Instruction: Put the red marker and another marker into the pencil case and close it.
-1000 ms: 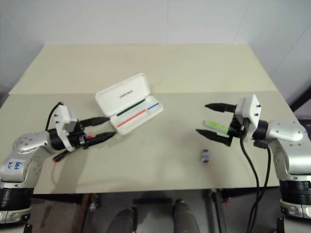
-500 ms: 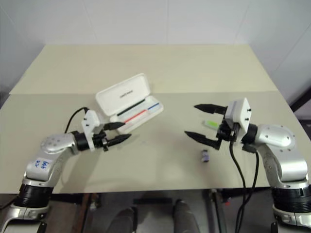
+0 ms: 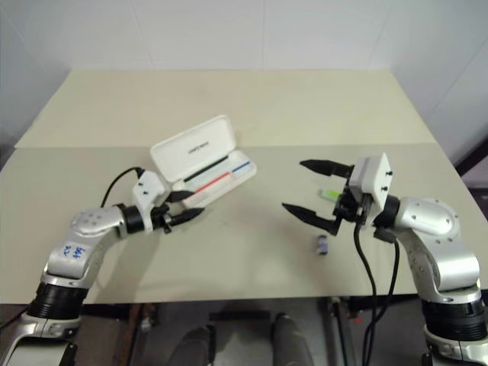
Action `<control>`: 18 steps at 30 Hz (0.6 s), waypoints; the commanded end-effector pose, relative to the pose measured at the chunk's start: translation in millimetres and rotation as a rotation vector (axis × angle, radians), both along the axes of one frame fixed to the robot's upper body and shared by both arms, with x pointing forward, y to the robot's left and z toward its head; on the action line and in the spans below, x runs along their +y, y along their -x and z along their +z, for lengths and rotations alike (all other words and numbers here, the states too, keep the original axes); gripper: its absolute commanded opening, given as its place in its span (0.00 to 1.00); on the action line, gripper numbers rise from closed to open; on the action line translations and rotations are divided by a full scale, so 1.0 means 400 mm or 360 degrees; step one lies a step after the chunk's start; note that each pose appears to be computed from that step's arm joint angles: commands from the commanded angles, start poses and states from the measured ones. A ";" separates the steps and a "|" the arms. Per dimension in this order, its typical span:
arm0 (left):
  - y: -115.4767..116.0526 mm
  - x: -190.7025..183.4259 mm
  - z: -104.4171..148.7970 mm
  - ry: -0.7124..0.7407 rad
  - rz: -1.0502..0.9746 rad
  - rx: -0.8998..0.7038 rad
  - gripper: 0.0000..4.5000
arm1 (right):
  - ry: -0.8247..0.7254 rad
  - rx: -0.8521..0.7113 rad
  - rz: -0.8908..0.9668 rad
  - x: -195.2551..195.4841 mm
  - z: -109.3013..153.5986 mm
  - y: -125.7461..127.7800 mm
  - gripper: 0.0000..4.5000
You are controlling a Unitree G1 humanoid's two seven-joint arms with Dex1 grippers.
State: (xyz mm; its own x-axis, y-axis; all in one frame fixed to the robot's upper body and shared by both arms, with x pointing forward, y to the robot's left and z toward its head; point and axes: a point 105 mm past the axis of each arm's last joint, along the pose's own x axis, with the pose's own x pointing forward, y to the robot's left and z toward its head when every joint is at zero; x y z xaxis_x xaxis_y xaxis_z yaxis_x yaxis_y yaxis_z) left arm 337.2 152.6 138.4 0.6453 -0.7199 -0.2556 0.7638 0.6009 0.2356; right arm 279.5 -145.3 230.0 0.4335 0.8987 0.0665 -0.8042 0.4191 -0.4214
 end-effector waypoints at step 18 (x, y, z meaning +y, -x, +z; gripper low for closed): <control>-0.042 -0.030 -0.013 -0.0102 -0.0023 0.0071 0.36 | -0.0077 -0.0137 0.0007 0.028 0.054 0.036 1.00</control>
State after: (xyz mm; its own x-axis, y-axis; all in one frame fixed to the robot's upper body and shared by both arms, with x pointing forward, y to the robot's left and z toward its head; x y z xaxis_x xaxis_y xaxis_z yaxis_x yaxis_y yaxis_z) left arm 353.2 140.2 132.5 0.6205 -0.7178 -0.3159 0.7838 0.5803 0.2209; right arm 273.0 -134.5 241.0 0.4346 0.8927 0.1195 -0.7844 0.4404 -0.4368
